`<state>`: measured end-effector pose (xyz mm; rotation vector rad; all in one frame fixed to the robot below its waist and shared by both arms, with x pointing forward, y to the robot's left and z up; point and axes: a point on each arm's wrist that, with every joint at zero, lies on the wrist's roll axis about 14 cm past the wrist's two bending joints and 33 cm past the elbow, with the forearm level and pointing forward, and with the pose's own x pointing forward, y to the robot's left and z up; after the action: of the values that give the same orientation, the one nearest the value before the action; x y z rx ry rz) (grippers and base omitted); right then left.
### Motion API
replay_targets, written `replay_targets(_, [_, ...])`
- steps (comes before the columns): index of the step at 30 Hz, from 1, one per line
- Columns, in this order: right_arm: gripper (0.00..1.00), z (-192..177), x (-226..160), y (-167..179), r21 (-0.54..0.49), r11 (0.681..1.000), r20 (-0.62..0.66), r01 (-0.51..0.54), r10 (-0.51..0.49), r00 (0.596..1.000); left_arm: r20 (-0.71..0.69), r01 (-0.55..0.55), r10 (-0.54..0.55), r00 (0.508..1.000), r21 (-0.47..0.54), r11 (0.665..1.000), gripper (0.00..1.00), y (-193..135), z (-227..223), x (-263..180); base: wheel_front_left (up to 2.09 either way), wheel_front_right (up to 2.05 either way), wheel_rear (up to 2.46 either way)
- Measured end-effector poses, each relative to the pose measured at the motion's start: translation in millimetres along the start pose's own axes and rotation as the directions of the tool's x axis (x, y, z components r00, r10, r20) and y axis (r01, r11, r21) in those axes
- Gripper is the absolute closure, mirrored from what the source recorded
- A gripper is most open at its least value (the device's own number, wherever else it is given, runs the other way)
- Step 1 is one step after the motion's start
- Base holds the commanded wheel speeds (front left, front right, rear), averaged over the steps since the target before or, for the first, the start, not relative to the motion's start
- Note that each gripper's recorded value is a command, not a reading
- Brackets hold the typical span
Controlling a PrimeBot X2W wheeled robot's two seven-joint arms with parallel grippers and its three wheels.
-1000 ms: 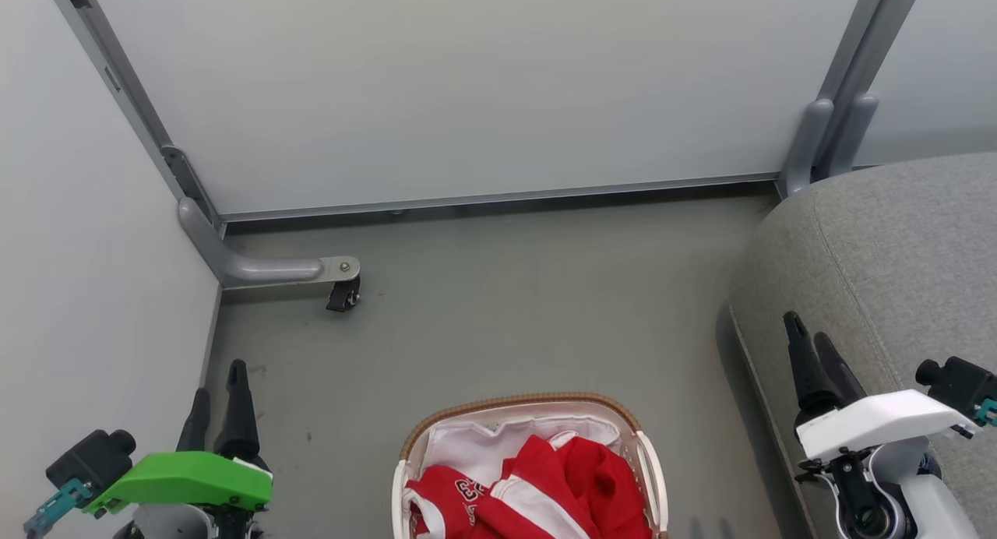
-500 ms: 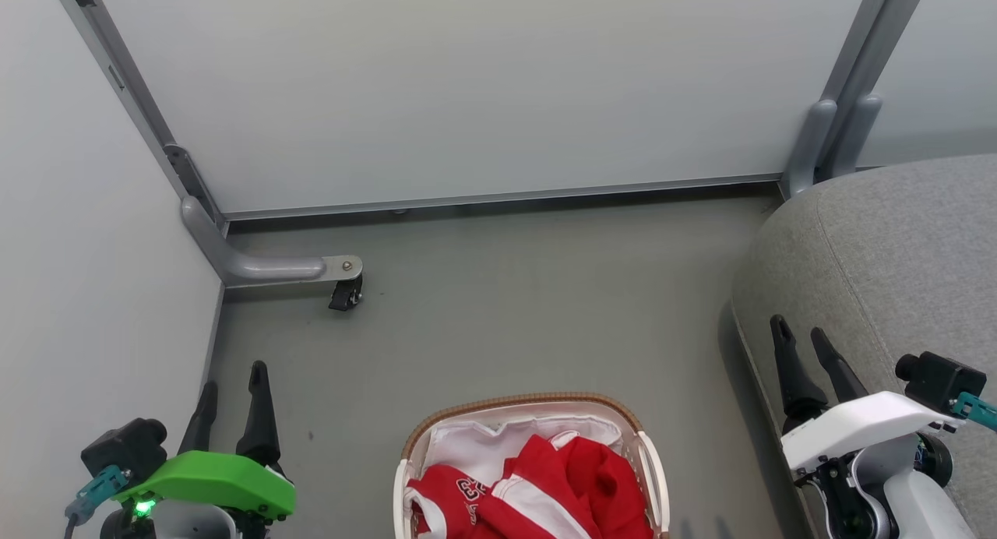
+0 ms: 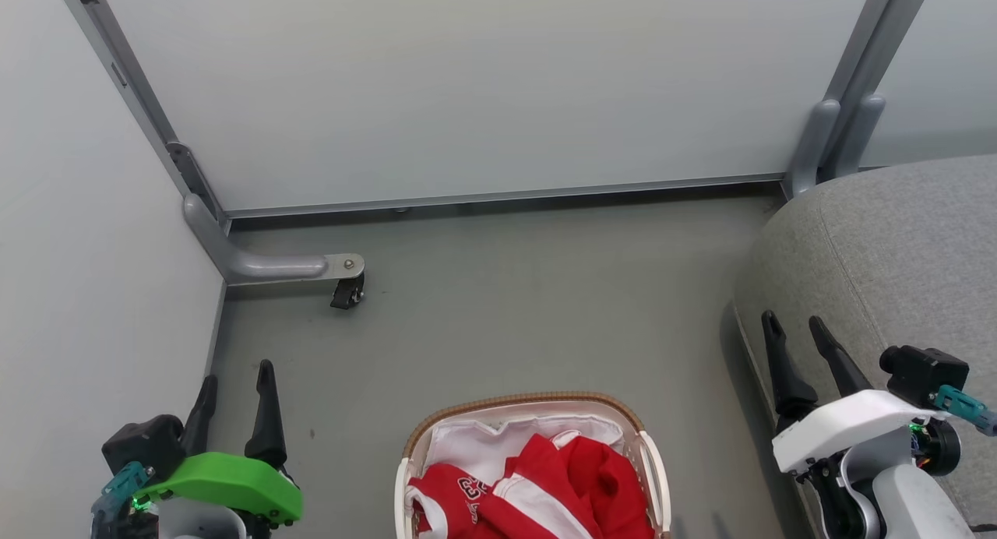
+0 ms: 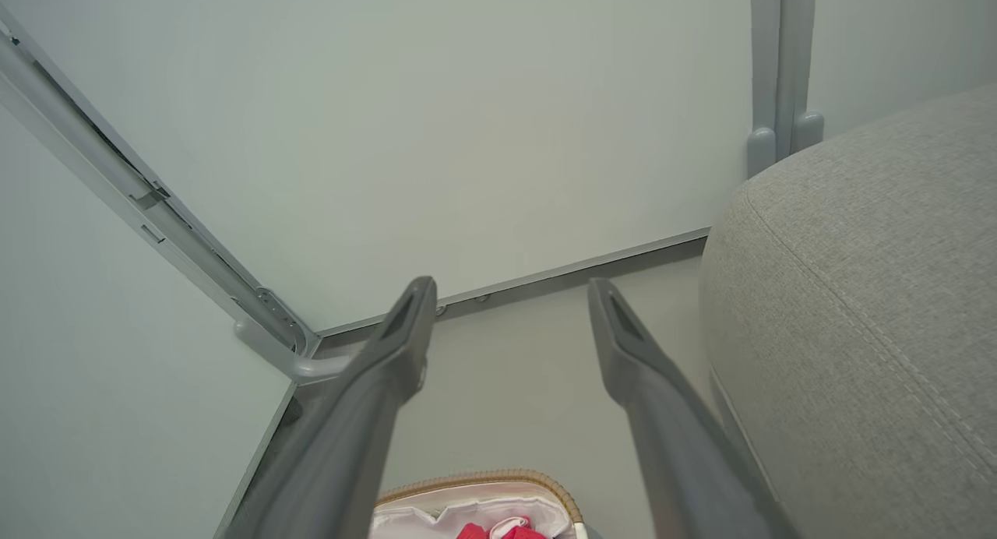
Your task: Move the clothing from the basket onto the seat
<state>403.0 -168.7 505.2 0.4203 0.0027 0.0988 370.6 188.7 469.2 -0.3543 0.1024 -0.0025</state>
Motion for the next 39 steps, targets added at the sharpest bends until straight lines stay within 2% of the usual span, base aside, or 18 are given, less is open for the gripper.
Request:
replay_targets(10, [0.0,-3,-1,2,-0.094,0.995,-0.001,-0.017,0.017,1.0,0.013,0.019,-0.02,1.0,0.101,0.995,0.0,-4,1,0,0.0,0.0,0.0])
replay_targets(19, [0.0,-7,-2,4,-0.162,0.986,-0.011,-0.031,0.03,1.0,0.03,0.029,-0.034,0.999,0.15,0.988,0.0,-6,3,0,0.0,0.0,0.0])
replay_targets(39, [0.0,-17,4,5,-0.31,0.949,-0.033,-0.063,0.055,0.998,-0.011,0.079,-0.078,0.997,0.261,0.962,0.0,-13,-16,2,0.0,0.0,0.0])
